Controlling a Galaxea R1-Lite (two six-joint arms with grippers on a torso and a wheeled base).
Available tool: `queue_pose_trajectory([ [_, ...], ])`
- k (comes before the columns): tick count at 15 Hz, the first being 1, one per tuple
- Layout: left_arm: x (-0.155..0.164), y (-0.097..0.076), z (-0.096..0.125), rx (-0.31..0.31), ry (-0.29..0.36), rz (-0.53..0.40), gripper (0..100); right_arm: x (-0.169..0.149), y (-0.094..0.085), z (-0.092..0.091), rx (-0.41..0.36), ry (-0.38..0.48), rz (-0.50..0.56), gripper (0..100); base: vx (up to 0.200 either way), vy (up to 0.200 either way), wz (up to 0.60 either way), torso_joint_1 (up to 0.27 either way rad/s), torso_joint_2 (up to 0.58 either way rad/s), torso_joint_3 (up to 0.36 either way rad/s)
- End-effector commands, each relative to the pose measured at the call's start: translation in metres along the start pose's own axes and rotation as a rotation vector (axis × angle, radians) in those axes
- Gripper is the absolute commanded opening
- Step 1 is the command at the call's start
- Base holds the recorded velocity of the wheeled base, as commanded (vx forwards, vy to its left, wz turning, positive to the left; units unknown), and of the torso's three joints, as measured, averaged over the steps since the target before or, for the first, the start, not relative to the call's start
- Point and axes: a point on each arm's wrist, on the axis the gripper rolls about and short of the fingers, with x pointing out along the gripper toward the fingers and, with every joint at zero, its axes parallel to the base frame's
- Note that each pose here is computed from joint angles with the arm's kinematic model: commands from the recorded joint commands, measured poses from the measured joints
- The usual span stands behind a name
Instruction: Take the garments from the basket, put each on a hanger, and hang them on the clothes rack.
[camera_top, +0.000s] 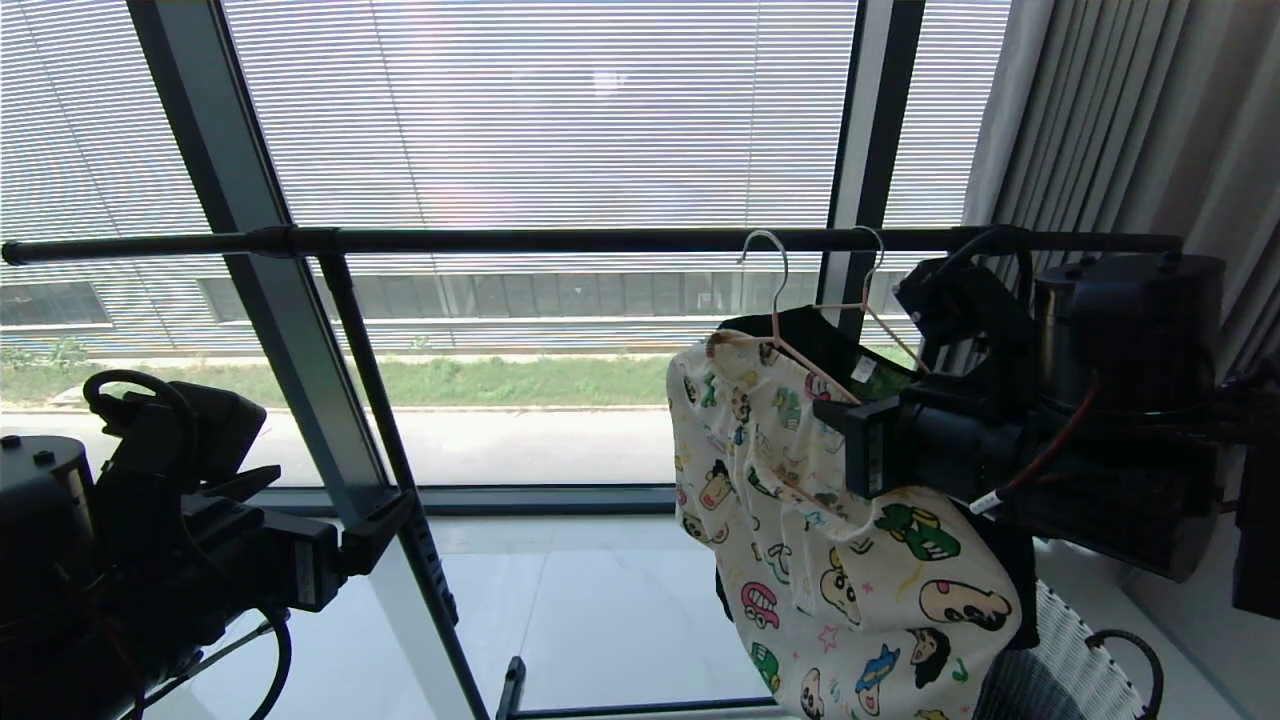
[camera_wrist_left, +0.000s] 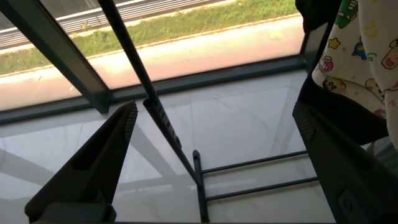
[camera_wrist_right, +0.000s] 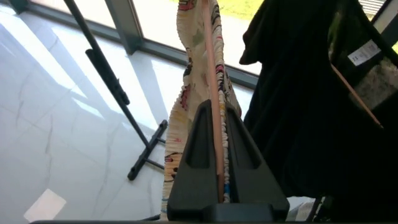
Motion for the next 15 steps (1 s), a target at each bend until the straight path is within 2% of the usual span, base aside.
queue_pose_trajectory([
  [1,0.0,-0.001,0.0,0.003,0.001,-0.003,100,-0.001,-0.001,0.002,0.002,-0.009,-0.005,0,0.0,0.0,0.0,0.0,0.0,0.0],
  [6,0.0,-0.003,-0.001,0.012,0.004,-0.005,100,-0.001,-0.004,0.003,-0.011,-0.012,-0.013,0,0.0,0.0,0.0,0.0,0.0,0.0],
  [8,0.0,-0.003,-0.001,0.038,0.007,0.004,100,-0.001,-0.006,0.003,-0.018,-0.013,-0.017,0,0.0,0.0,0.0,0.0,0.0,0.0],
  [15,-0.001,-0.009,-0.001,0.051,0.003,-0.029,100,0.0,-0.015,0.011,-0.026,-0.039,-0.049,0,0.2,0.0,0.0,0.0,0.0,0.0],
])
